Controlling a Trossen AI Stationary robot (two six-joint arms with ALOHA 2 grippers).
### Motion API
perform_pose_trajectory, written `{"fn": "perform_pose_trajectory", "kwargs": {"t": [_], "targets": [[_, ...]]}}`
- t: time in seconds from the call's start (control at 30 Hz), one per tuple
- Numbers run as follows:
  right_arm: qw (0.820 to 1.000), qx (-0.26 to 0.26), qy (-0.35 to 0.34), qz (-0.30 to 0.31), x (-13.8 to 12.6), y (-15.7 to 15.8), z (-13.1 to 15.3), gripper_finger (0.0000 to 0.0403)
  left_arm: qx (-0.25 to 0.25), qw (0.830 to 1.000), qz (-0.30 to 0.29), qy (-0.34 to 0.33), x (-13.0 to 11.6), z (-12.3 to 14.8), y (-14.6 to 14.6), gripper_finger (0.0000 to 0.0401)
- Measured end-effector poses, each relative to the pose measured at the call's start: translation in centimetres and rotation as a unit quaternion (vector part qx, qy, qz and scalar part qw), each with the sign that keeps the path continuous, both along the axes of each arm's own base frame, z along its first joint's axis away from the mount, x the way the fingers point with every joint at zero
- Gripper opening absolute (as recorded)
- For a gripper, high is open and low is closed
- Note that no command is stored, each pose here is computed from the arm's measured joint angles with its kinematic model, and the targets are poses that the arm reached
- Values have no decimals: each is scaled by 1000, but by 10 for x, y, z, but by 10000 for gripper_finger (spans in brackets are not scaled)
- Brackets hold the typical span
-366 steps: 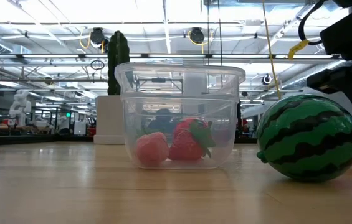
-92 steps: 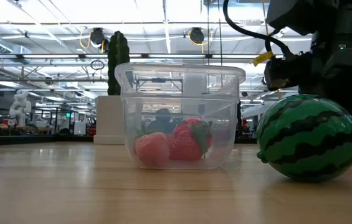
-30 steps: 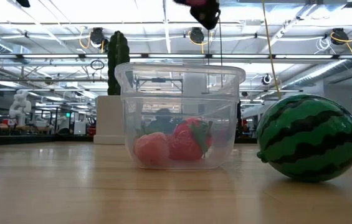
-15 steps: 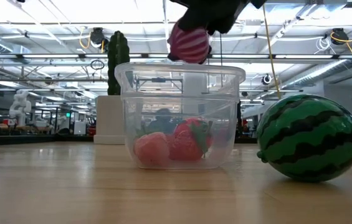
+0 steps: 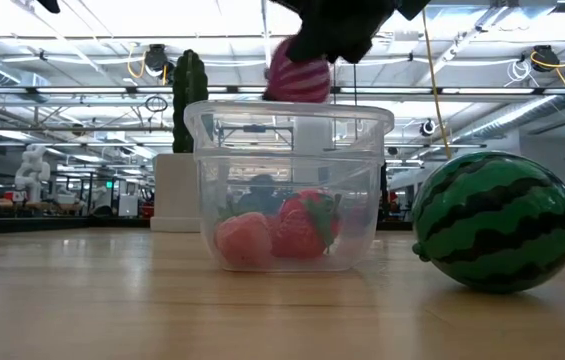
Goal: Pick and placing Produce into tupperware
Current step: Put the onion into the transparent bin, then put the watermelon into the transparent bin
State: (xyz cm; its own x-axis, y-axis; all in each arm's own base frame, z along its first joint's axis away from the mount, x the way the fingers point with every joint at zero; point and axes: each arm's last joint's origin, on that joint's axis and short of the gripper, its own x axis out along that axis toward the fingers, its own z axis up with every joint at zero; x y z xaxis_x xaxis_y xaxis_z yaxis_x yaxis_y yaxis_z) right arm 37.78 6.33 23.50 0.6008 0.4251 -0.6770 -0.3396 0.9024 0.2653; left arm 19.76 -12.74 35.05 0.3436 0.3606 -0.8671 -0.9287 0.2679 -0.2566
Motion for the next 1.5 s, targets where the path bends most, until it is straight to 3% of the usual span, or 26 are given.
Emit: {"fn": "perform_pose_trajectory", "kwargs": {"t": [0.37, 0.77, 1.23, 1.37, 1.5], "targets": [[1000, -8, 10, 4, 7, -1, -16, 247, 7, 1000, 0, 11, 6, 0, 9, 230], [998, -16, 52, -10, 3, -12, -21, 276, 8, 1000, -7, 17, 6, 0, 10, 230], [999, -14, 47, -16, 4, -16, -21, 279, 8, 1000, -7, 17, 6, 0, 10, 230], [1000, -2, 17, -24, 14, -15, 3, 279, 8, 1000, -7, 17, 6, 0, 10, 230], [998, -1, -57, -11, 15, -12, 57, 279, 3, 1000, -9, 8, 8, 0, 9, 230]]}}
